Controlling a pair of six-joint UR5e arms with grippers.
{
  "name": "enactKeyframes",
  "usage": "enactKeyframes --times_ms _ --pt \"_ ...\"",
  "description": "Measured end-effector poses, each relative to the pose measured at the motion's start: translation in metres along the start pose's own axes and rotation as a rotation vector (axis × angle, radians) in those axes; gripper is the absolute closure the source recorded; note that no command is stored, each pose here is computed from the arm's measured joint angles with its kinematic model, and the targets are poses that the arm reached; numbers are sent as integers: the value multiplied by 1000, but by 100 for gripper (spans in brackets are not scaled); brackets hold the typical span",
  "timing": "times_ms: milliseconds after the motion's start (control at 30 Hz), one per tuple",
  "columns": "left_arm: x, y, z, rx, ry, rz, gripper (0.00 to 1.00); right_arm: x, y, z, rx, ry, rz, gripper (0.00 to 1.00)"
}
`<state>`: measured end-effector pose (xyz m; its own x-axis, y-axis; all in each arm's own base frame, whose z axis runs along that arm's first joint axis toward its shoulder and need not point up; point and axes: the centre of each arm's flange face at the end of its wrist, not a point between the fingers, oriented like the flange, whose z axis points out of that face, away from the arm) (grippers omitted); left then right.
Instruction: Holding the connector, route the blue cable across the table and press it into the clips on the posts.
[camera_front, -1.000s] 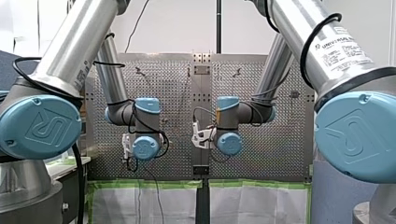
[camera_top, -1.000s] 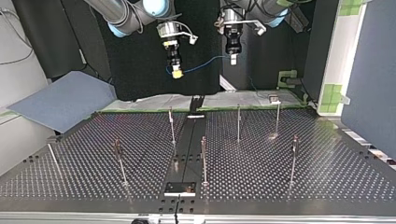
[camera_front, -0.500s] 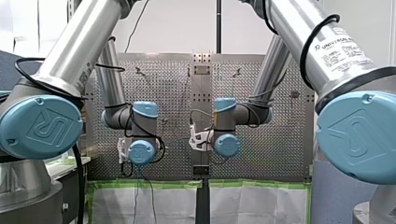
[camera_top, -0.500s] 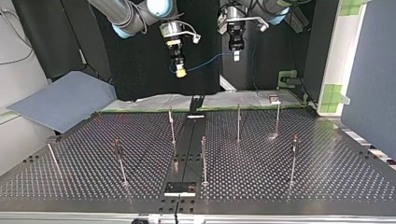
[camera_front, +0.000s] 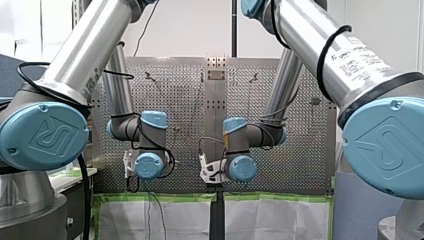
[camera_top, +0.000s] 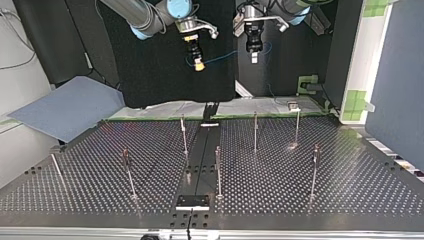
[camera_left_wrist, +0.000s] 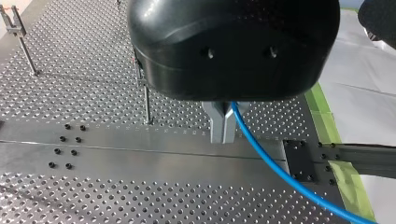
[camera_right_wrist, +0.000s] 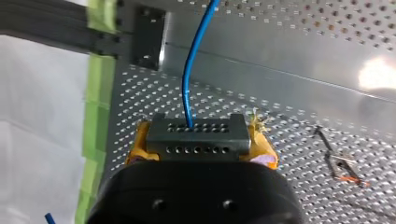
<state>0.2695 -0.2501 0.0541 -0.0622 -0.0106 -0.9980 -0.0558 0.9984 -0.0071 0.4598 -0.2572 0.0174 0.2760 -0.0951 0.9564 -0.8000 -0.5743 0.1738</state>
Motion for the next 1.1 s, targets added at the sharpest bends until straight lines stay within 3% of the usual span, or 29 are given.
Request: enactKeyframes --times_ms 233,433,567,667,767,967,1100 --pt "-1 1 -3 -2 -4 -3 100 -1 0 -1 -1 -16 -4 100" --pt "-7 12 -19 -20 5 -1 100 26 0 5 -19 6 27 100" --pt "-14 25 -25 -61 20 9 100 52 -3 6 11 29 59 100" --pt "-23 33 -20 -108 18 9 100 74 -4 9 38 53 88 100" --pt "-34 37 -12 -148 6 -9 100 101 -6 13 68 85 106 100" --pt "-65 31 10 -180 -47 -91 100 155 -6 17 108 143 124 100" --pt "-89 27 25 -200 -84 -128 100 183 -4 15 119 172 134 100"
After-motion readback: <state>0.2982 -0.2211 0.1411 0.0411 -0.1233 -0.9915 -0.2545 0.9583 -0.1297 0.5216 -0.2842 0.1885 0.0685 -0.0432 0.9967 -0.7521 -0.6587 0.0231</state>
